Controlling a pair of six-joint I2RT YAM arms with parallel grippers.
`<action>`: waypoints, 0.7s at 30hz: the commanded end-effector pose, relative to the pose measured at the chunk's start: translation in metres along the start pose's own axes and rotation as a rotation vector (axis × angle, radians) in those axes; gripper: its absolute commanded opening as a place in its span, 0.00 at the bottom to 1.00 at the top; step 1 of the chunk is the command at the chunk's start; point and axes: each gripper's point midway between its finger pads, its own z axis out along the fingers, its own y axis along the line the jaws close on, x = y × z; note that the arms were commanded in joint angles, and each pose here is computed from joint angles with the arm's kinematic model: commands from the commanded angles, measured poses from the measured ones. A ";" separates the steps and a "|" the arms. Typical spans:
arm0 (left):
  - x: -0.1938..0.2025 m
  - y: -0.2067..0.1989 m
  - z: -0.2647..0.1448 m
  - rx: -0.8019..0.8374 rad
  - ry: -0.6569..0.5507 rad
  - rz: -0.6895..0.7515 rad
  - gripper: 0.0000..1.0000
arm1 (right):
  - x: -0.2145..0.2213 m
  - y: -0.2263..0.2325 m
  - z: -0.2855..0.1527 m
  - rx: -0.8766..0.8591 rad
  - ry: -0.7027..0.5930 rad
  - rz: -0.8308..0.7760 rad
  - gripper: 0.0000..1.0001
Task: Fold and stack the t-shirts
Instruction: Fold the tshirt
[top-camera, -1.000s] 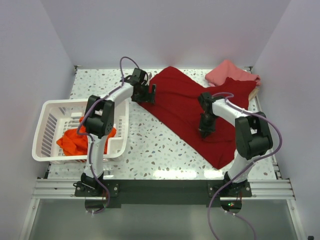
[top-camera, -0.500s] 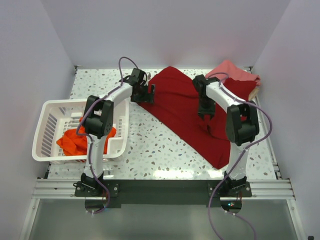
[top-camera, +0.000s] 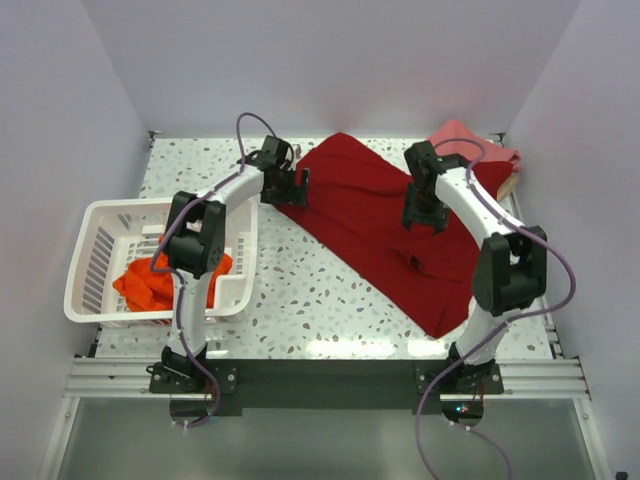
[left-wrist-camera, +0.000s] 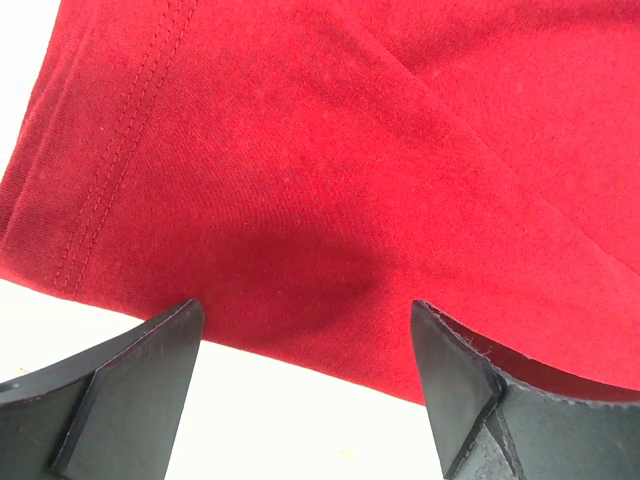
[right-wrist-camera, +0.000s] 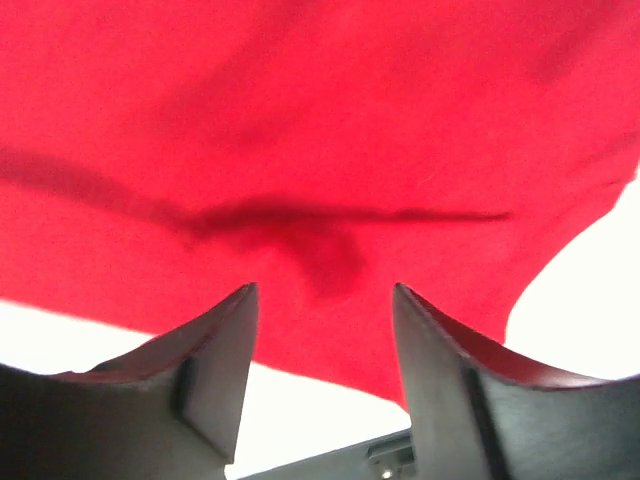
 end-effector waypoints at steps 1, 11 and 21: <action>-0.028 -0.004 -0.029 0.020 -0.088 0.011 0.89 | 0.033 0.040 -0.029 -0.306 0.037 -0.044 0.61; -0.023 -0.005 -0.024 0.030 -0.074 0.004 0.89 | 0.108 0.061 -0.007 -0.447 0.192 -0.075 0.63; -0.020 -0.003 -0.025 0.020 -0.074 0.009 0.90 | 0.098 0.055 0.037 -0.285 0.159 -0.017 0.62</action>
